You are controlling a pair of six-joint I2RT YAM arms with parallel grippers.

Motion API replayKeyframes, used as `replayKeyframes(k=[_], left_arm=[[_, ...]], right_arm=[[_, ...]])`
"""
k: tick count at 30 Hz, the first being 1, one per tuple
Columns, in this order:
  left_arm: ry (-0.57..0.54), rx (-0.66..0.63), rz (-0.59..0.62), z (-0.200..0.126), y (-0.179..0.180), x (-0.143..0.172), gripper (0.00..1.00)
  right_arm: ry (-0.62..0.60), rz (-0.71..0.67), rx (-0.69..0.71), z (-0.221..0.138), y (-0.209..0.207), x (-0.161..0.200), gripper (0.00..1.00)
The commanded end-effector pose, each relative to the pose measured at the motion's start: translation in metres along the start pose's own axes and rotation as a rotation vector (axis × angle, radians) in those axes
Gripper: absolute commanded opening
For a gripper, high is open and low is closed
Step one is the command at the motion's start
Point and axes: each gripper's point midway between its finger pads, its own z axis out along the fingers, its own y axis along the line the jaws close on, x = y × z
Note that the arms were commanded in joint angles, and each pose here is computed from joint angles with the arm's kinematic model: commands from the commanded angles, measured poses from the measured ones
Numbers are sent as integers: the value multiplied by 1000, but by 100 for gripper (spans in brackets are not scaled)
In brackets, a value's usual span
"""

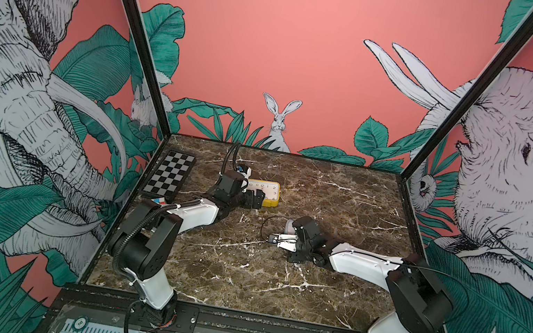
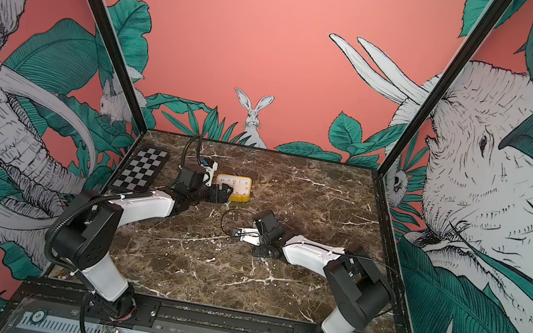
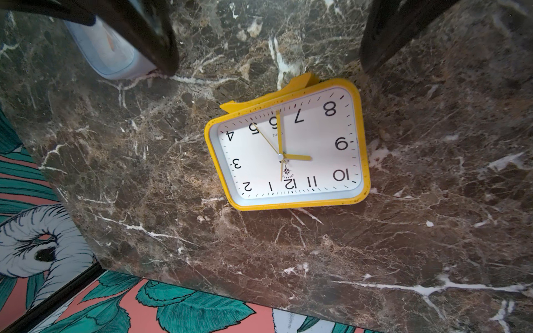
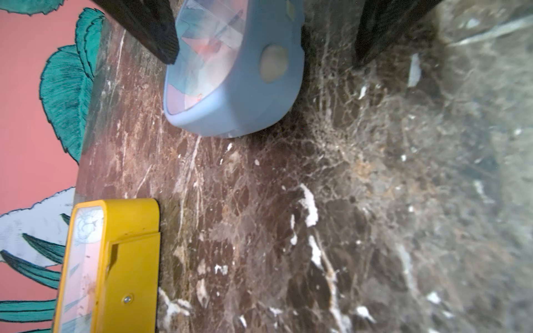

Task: Insert the battery into the alarm
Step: Adjust the alarm at the center of the board.

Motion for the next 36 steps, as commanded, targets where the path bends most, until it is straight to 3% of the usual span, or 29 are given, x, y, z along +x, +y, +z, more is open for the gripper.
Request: replayKeyframes(k=[1,15,21,27,36], left_arm=[[-3,-1,-2,2,-3,-5,99],[7,-3,-14,8,-2,-4,98],[5,2,-13,7,-4,-6,97],[-5,21,0,2,-9,-10,96],[0,75,50,-10,-19,-9,95]], right_arm=[[99,-25,19,15,14,20,90],[77,67,51,16,9,6,47],[17,163,61,-1,-10,-11,34],[-98,405,-84,-20,-26,-32,30],[-299,923,-260,-33,-73,-42,29]])
